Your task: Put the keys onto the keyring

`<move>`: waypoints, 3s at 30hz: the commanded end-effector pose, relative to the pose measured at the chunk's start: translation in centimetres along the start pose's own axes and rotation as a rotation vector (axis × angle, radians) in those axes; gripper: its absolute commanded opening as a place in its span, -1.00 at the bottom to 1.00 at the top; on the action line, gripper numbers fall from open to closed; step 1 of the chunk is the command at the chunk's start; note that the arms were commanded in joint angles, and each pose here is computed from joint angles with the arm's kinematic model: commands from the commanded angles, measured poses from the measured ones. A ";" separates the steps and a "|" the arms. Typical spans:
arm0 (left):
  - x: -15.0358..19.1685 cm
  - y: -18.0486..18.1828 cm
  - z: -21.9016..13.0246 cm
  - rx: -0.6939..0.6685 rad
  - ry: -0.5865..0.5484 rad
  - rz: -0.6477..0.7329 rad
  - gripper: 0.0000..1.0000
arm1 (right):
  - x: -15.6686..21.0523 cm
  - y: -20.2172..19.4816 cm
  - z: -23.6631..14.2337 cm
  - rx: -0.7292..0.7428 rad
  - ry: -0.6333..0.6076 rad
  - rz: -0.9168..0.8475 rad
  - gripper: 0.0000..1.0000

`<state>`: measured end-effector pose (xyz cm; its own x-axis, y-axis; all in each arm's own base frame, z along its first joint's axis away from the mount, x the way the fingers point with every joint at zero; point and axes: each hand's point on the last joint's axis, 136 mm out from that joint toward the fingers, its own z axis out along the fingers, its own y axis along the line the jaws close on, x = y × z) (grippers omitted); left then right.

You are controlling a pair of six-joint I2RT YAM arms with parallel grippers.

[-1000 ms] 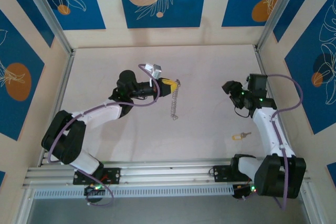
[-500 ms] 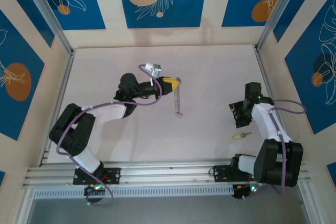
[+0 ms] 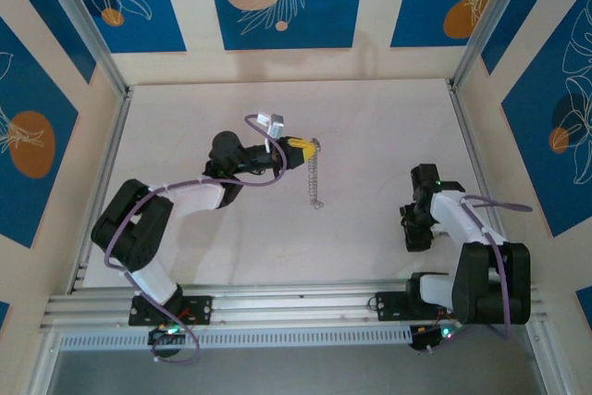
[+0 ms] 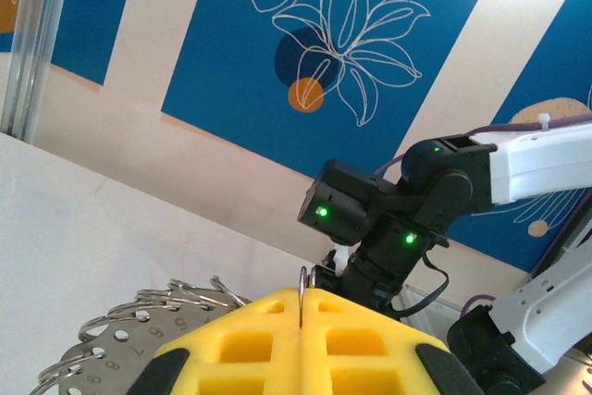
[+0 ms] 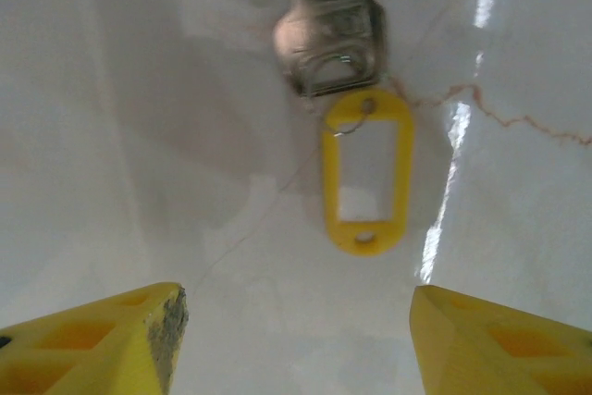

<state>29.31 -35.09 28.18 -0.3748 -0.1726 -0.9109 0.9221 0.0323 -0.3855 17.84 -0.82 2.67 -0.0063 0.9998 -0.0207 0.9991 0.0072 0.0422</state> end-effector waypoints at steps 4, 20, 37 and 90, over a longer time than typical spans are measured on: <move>-1.5 -1.9 0.4 0.076 -0.025 0.056 -1.00 | -0.8 -1.3 2.1 -0.012 -0.071 0.176 0.31; -1.8 -2.2 0.5 0.090 -0.030 0.047 -1.00 | -3.3 -0.1 0.1 -0.228 -0.159 0.196 0.25; -1.9 -2.1 0.7 0.109 -0.035 0.034 -1.00 | -3.9 1.8 1.0 -0.262 -0.112 0.185 0.24; -4.1 -5.6 -1.0 -0.089 0.059 0.134 -1.00 | 12.5 13.4 -8.1 -0.653 0.114 -0.611 0.23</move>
<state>25.63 -33.72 34.61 -0.2904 -0.1433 -0.9461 0.9495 0.0797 -0.3035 31.41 13.24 11.13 -0.4969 0.8660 -0.0569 0.6537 0.4166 0.6318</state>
